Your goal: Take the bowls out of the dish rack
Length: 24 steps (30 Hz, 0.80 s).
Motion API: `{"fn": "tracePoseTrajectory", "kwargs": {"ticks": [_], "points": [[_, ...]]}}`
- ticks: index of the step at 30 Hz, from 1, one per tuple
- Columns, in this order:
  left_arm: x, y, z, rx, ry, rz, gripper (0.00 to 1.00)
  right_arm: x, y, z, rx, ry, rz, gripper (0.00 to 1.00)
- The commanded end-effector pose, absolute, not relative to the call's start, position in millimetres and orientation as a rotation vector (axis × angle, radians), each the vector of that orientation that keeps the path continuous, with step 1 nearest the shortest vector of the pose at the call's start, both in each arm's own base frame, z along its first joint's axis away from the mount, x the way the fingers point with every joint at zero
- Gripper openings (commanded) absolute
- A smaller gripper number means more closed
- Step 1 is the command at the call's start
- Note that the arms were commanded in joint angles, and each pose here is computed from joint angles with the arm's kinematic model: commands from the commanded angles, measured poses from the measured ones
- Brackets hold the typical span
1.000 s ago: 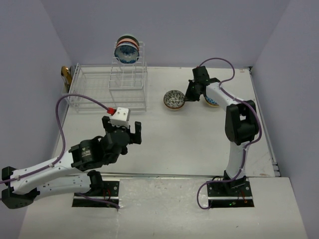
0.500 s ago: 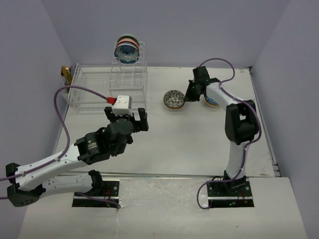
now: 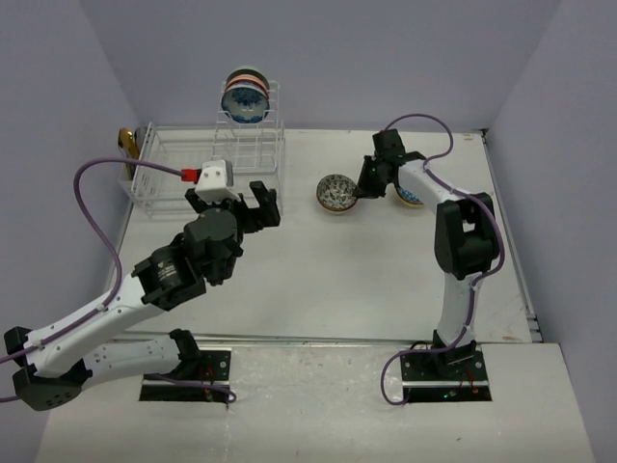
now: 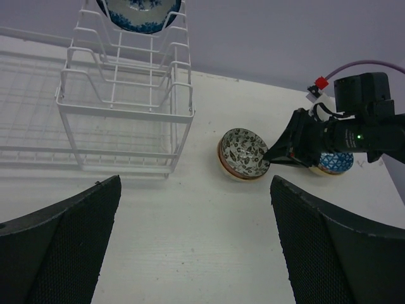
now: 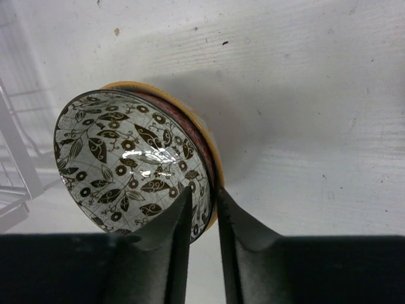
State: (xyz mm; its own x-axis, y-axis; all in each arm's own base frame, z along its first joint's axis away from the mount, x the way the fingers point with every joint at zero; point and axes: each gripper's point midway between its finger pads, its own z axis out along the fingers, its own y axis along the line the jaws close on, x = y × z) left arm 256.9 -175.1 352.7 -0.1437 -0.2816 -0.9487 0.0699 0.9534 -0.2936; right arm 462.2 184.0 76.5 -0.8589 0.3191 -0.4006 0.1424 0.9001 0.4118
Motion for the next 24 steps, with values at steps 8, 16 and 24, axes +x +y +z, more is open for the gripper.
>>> {"fn": "tracePoseTrajectory", "kwargs": {"ticks": [8,16,24], "points": [[305,-167,405,-0.392,1.586,-0.421,1.00,457,175,189,0.266,2.379,0.538,0.39],[368,-157,429,-0.651,1.508,-0.841,1.00,423,172,241,0.182,2.285,0.609,0.46],[436,-158,445,-0.828,1.361,-1.102,1.00,350,191,297,0.015,2.107,0.921,0.53]]}}
